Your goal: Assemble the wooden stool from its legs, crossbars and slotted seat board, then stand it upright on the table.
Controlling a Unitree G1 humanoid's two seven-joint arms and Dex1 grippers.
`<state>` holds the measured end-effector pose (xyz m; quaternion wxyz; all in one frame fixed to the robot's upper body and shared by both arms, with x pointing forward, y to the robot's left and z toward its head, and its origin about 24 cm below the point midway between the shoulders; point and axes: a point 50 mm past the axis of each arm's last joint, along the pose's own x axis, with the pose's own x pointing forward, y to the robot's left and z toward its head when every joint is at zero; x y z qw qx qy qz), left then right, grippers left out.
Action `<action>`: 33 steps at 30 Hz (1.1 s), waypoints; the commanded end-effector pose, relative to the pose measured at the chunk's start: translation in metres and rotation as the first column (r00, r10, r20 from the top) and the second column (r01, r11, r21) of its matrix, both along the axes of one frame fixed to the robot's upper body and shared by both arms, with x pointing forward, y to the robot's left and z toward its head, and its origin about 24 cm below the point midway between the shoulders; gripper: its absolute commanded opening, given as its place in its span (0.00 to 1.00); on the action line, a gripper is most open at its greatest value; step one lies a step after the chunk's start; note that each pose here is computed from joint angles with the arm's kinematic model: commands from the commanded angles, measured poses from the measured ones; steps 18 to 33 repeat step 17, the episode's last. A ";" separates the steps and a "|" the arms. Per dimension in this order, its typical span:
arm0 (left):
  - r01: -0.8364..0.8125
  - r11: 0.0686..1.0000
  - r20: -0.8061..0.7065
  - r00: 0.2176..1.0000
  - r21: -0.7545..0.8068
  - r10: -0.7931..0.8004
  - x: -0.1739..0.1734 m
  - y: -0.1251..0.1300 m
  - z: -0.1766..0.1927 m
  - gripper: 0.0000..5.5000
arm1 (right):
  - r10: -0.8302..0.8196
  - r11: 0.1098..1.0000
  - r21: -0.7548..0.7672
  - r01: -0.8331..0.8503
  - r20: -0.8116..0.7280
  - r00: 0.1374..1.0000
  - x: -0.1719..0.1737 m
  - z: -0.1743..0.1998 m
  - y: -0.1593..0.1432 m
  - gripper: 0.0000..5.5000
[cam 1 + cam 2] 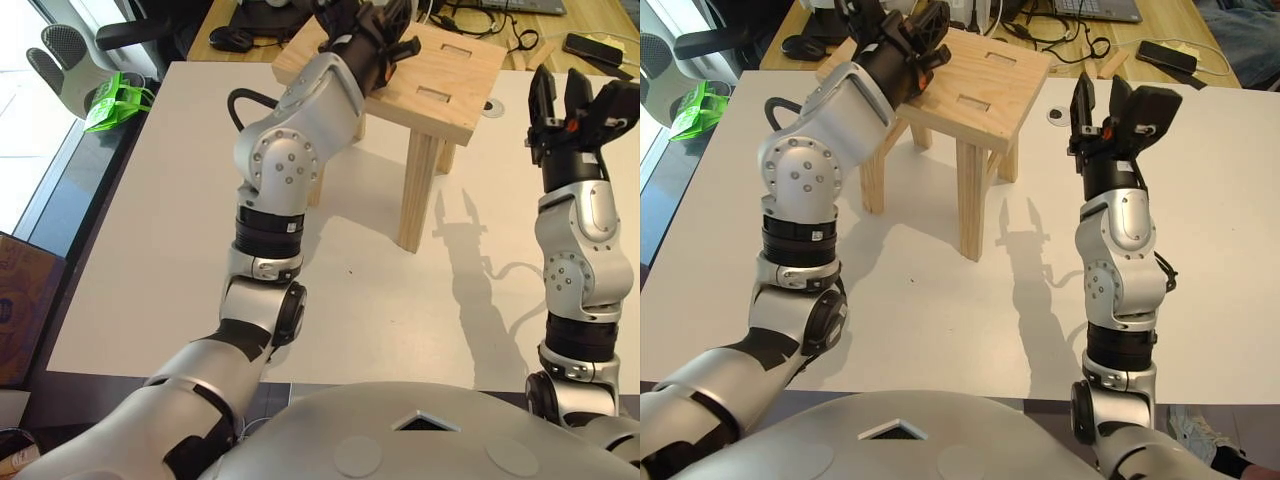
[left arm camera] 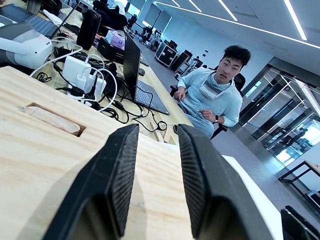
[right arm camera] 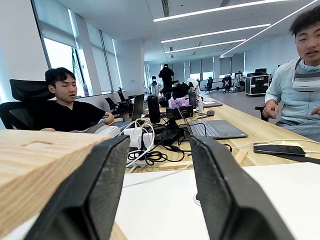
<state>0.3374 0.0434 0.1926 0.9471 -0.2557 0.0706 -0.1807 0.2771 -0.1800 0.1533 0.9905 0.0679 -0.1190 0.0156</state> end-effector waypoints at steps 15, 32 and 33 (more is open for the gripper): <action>-0.445 0.848 0.489 0.829 0.288 0.269 -0.030 0.107 0.023 0.27 | -0.079 0.970 -0.224 0.098 0.093 0.993 0.000 0.012 -0.012 0.40; -0.480 0.815 0.418 0.846 0.325 0.332 -0.035 0.121 -0.003 0.32 | -0.109 0.950 -0.284 0.127 0.079 0.991 0.000 0.005 -0.020 0.46; -0.480 0.815 0.418 0.846 0.325 0.332 -0.035 0.121 -0.003 0.32 | -0.109 0.950 -0.284 0.127 0.079 0.991 0.000 0.005 -0.020 0.46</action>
